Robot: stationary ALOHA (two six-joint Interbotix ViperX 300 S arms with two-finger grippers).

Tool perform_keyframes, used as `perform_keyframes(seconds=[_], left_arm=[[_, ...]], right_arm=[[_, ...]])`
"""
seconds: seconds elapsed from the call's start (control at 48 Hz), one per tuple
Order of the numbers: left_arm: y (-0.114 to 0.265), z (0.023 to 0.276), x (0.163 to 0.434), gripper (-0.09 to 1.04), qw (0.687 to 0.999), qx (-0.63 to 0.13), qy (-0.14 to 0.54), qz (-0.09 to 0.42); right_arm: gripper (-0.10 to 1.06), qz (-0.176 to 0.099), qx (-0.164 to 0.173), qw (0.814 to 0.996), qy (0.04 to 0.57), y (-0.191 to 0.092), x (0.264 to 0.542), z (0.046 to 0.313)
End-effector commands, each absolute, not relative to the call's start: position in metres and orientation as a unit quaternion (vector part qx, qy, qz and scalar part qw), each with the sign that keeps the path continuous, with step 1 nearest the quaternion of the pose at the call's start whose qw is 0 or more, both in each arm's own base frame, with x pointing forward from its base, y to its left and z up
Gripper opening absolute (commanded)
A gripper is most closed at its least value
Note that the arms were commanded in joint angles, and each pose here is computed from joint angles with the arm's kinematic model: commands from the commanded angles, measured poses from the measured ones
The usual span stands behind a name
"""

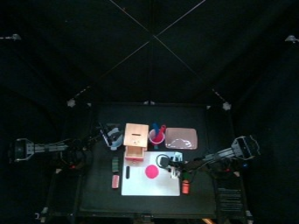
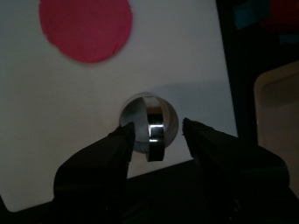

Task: Get the cutter from the drawer then cut the dough then place the extra dough in the bowl
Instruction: Shut the drawer

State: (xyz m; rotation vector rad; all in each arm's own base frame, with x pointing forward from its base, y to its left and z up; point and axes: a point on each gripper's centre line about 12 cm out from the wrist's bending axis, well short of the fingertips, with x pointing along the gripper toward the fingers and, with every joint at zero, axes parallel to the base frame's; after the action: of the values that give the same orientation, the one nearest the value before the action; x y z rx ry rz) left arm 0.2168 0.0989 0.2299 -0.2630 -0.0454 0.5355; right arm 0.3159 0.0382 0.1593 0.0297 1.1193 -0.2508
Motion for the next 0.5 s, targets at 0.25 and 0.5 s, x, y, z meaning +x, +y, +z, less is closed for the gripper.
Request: perform_keyframes(seconds=[0.25,0.5], left_arm=[[0.141,0.253,0.227,0.93,0.940,-0.134,0.001,0.315],[0.162,0.248,0.267,0.89,0.940,-0.124,0.128,0.290]], right_arm=[[0.81,-0.083,-0.011,0.900,0.427,0.051,0.394,0.205],[0.60,-0.055,-0.013,0.909,0.413,0.069,0.443,0.181]])
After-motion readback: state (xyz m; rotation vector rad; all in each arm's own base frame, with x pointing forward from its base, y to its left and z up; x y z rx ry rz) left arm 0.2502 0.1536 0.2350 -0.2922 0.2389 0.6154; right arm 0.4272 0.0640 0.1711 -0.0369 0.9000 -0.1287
